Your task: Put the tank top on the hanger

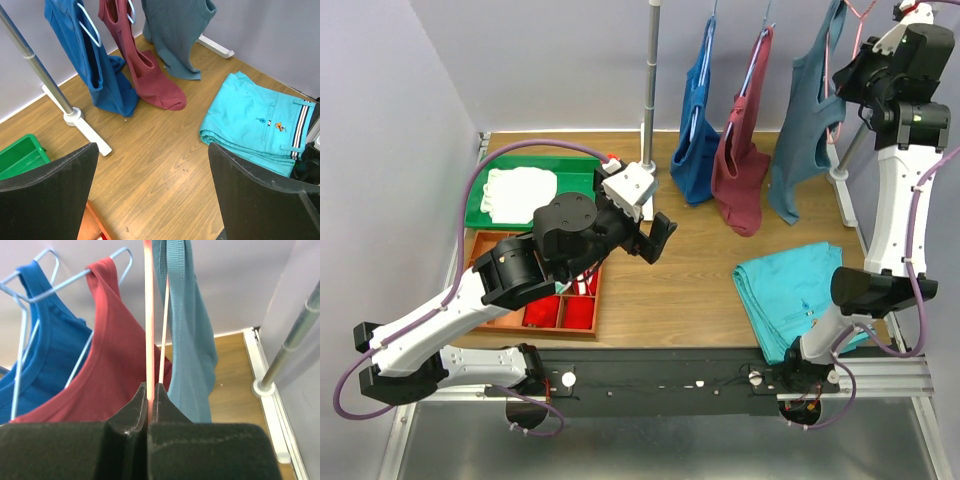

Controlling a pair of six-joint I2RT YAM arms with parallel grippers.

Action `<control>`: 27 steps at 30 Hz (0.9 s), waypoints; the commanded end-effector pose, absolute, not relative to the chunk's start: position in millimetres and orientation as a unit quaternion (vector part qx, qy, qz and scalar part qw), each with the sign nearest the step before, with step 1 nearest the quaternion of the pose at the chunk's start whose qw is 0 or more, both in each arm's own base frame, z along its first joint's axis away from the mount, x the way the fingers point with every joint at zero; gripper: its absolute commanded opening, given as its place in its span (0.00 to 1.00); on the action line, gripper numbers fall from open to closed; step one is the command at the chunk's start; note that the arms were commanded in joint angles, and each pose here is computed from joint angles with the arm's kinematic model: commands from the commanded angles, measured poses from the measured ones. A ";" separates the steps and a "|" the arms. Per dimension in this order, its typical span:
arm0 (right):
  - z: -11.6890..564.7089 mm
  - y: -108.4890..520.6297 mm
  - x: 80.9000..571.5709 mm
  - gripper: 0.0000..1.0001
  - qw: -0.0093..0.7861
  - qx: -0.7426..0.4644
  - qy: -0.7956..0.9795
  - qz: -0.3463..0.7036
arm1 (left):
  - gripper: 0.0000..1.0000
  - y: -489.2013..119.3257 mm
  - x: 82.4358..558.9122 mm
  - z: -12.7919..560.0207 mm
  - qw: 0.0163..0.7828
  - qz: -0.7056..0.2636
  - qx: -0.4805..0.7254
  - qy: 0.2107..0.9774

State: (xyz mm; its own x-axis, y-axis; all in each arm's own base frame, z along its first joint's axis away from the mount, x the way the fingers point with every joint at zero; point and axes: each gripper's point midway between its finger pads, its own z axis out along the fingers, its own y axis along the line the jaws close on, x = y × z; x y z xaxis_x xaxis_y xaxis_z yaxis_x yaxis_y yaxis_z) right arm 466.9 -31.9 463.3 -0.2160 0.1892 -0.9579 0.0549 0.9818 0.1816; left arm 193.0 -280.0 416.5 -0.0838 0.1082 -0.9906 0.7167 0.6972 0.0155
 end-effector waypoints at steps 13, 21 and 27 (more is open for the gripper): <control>458.4 -43.3 508.7 0.01 0.633 0.094 0.767 0.052 | 0.99 -279.1 194.8 418.7 0.612 -0.247 0.294 0.692; 463.5 -42.0 509.6 0.01 0.642 0.098 0.758 0.059 | 0.99 -283.2 195.5 417.5 0.610 -0.248 0.297 0.692; 445.1 -36.5 517.6 0.01 0.625 0.101 0.770 0.078 | 0.99 -286.1 195.6 413.8 0.605 -0.249 0.299 0.694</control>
